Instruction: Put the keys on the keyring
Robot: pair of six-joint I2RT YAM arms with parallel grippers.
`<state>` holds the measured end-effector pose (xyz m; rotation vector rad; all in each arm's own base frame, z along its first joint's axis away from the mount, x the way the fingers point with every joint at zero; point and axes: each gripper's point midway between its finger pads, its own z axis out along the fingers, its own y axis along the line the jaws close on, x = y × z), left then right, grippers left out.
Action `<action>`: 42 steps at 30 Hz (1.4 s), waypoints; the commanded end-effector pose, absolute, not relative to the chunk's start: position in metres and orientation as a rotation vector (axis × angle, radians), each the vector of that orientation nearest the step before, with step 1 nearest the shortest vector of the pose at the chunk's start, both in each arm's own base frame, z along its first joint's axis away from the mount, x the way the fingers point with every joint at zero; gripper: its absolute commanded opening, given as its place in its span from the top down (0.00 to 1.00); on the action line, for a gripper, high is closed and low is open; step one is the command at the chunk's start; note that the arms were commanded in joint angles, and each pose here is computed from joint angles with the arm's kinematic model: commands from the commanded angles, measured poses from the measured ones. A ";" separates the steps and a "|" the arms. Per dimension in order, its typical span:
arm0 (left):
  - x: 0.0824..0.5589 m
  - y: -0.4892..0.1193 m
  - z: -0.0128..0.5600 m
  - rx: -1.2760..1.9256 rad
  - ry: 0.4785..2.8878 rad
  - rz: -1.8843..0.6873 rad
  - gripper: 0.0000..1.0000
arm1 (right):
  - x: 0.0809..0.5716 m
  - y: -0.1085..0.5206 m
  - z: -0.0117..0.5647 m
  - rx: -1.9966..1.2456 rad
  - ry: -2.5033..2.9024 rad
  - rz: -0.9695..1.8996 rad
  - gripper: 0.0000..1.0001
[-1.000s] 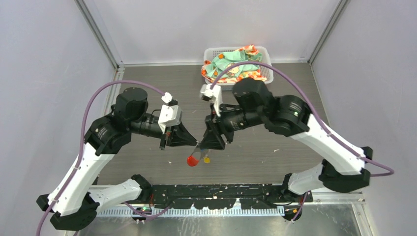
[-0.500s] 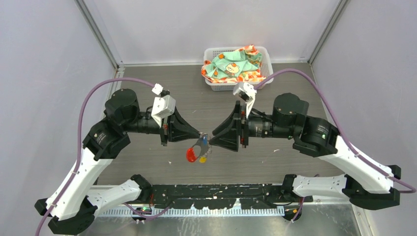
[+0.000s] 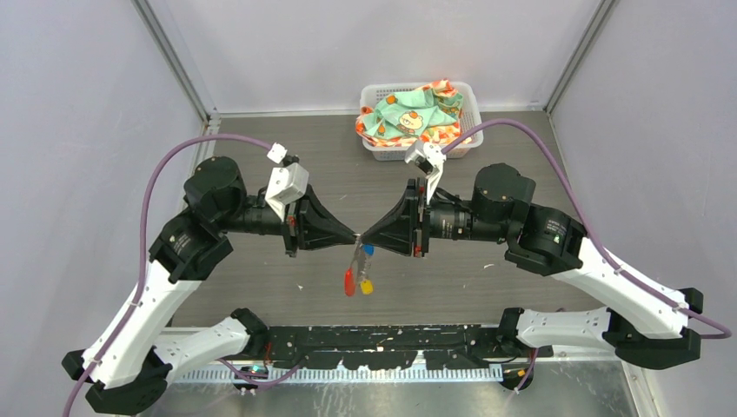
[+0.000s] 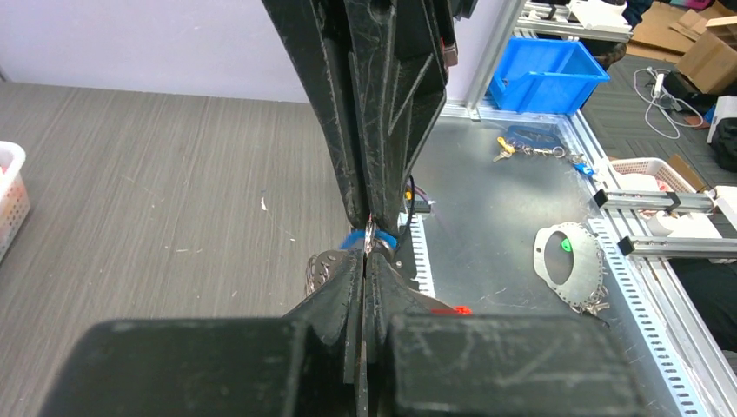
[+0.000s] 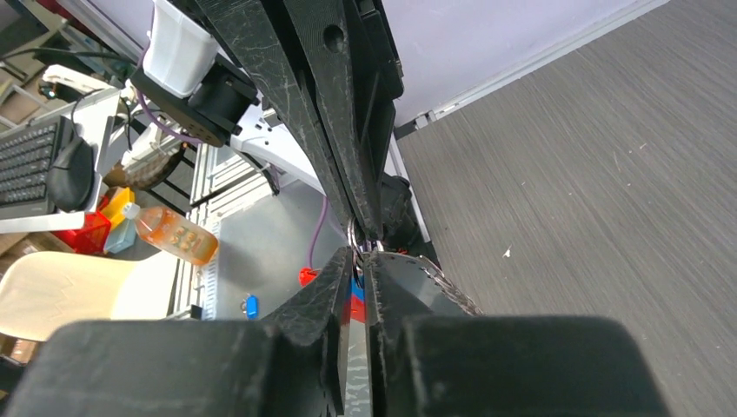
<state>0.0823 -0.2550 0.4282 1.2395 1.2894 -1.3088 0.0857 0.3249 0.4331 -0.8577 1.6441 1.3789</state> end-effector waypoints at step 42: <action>0.077 -0.251 0.448 1.194 1.193 -1.301 1.00 | 0.086 0.310 0.458 -0.869 1.578 1.326 0.50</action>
